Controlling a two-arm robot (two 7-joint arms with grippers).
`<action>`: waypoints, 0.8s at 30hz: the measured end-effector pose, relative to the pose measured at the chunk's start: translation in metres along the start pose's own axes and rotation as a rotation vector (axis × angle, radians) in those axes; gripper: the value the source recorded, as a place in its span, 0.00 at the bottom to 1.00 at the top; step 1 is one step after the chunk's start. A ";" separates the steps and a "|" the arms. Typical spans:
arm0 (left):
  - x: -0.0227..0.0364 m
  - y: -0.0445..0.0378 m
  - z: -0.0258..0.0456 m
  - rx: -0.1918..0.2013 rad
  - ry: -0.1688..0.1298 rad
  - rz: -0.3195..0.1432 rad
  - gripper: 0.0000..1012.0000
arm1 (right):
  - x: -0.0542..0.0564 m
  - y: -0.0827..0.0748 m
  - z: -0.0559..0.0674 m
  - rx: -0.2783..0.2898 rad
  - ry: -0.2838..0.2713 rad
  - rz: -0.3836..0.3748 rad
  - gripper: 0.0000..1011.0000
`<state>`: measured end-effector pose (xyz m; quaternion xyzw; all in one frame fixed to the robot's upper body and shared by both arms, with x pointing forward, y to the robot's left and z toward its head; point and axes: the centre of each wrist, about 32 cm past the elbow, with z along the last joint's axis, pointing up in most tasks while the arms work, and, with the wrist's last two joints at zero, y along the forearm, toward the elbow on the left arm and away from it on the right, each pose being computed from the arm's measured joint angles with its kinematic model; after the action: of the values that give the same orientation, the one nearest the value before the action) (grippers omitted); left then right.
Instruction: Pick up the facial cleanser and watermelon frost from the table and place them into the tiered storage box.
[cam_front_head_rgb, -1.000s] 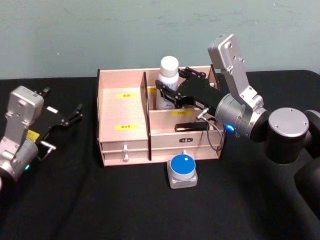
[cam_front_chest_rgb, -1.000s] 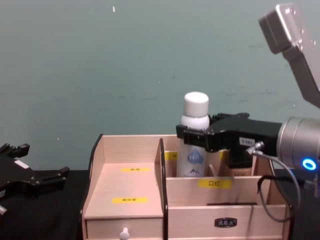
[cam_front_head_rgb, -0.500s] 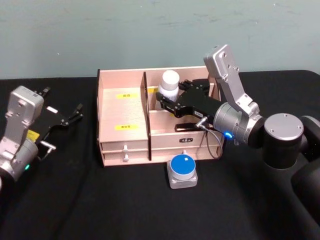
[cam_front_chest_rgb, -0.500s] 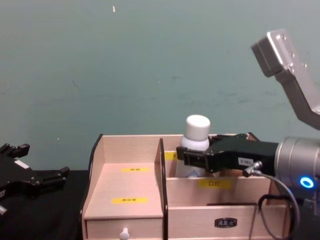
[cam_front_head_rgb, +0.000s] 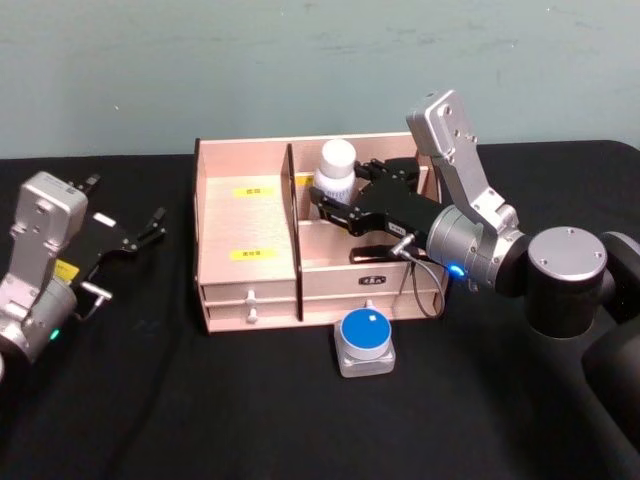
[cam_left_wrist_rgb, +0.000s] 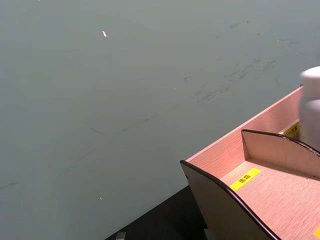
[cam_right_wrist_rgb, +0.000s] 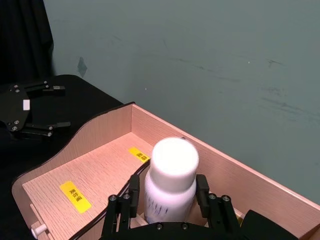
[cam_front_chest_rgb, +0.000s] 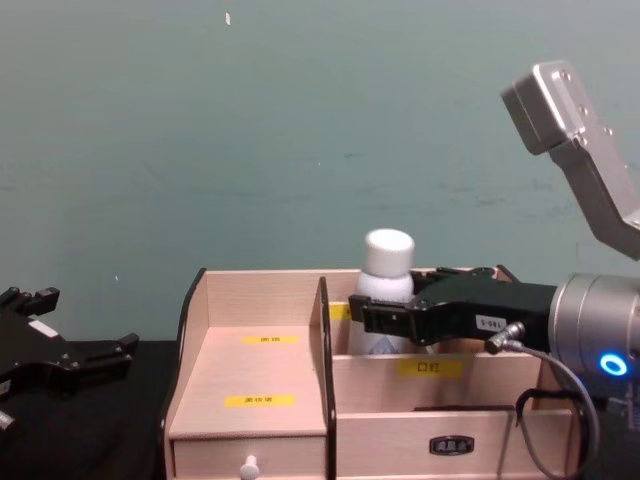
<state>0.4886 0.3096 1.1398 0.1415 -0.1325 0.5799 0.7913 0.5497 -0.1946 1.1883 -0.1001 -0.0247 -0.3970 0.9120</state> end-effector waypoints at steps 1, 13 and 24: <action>0.0000 0.0000 0.0000 0.000 0.000 0.000 1.00 | 0.000 0.000 0.000 0.000 0.000 0.000 0.73; 0.0000 0.0000 0.0000 0.000 0.000 0.000 1.00 | 0.003 -0.008 0.011 0.067 -0.032 -0.021 0.99; 0.0000 0.0000 0.0000 0.000 0.000 0.000 1.00 | -0.009 -0.038 0.033 0.086 -0.060 0.007 0.99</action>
<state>0.4886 0.3097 1.1398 0.1415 -0.1325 0.5799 0.7913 0.5173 -0.2069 1.2260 -0.0729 -0.0685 -0.3891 0.9158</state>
